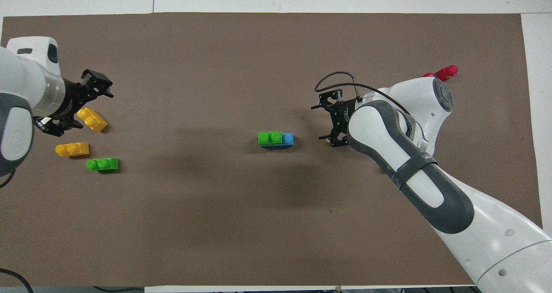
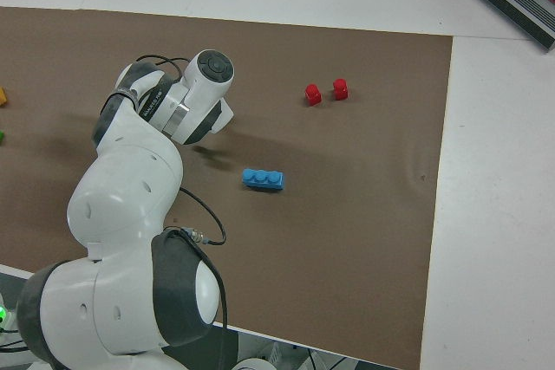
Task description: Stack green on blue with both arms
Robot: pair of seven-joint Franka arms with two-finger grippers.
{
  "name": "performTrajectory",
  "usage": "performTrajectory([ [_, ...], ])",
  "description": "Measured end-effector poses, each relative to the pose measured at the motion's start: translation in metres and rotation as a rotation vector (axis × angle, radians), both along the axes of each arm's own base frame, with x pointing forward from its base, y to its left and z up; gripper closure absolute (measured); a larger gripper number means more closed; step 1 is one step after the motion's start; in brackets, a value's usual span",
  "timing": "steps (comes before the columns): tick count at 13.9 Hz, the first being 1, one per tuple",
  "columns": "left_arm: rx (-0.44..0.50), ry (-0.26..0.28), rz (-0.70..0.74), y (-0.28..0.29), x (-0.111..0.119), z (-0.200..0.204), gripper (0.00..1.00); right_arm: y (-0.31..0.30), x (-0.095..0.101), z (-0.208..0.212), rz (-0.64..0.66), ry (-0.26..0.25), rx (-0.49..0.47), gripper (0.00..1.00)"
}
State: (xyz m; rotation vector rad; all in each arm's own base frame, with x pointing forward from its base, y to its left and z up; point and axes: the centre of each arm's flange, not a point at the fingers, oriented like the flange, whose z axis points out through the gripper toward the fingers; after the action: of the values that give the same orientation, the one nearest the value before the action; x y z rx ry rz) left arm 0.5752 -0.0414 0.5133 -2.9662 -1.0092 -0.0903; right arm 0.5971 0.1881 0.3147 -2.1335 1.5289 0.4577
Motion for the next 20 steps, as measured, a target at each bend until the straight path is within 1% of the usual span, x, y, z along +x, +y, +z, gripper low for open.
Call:
performTrajectory([
  [2, -0.004, 0.030, -0.157, 0.025, -0.005, 0.021, 0.00, -0.008, 0.009, 0.038, 0.097, -0.055, -0.067, 0.09],
  [3, -0.007, 0.043, -0.227, 0.033, -0.007, 0.031, 0.00, -0.012, 0.013, 0.060, 0.157, -0.085, -0.121, 0.01],
  [4, -0.008, 0.053, -0.287, 0.035, -0.008, 0.042, 0.00, -0.017, 0.016, 0.083, 0.218, -0.113, -0.177, 0.00],
  [6, -0.010, 0.075, -0.372, 0.031, -0.012, 0.061, 0.00, -0.029, 0.022, 0.127, 0.360, -0.175, -0.257, 0.00],
  [7, -0.011, 0.086, -0.413, 0.027, -0.014, 0.070, 0.00, -0.039, 0.024, 0.148, 0.428, -0.211, -0.278, 0.02],
  [8, -0.013, 0.098, -0.464, 0.023, -0.017, 0.078, 0.00, -0.052, 0.025, 0.167, 0.492, -0.246, -0.290, 0.01],
  [9, -0.014, 0.108, -0.525, 0.020, -0.019, 0.084, 0.00, -0.071, 0.025, 0.186, 0.566, -0.282, -0.308, 0.00],
  [11, -0.014, 0.110, -0.590, 0.019, -0.021, 0.092, 0.00, -0.103, 0.020, 0.214, 0.710, -0.331, -0.370, 0.00],
  [13, -0.013, 0.108, -0.611, 0.019, -0.021, 0.093, 0.00, -0.121, 0.010, 0.237, 0.857, -0.365, -0.449, 0.00],
  [15, -0.012, 0.102, -0.619, 0.016, -0.020, 0.094, 0.00, -0.124, -0.001, 0.257, 0.970, -0.389, -0.501, 0.00],
  [18, -0.005, 0.080, -0.627, 0.012, -0.019, 0.099, 0.00, -0.128, -0.017, 0.280, 1.097, -0.421, -0.512, 0.00],
  [19, -0.003, 0.076, -0.628, 0.011, -0.020, 0.101, 0.00, -0.131, -0.023, 0.287, 1.137, -0.424, -0.510, 0.00],
  [20, -0.001, 0.071, -0.628, 0.011, -0.022, 0.104, 0.00, -0.133, -0.030, 0.294, 1.165, -0.416, -0.513, 0.00],
])
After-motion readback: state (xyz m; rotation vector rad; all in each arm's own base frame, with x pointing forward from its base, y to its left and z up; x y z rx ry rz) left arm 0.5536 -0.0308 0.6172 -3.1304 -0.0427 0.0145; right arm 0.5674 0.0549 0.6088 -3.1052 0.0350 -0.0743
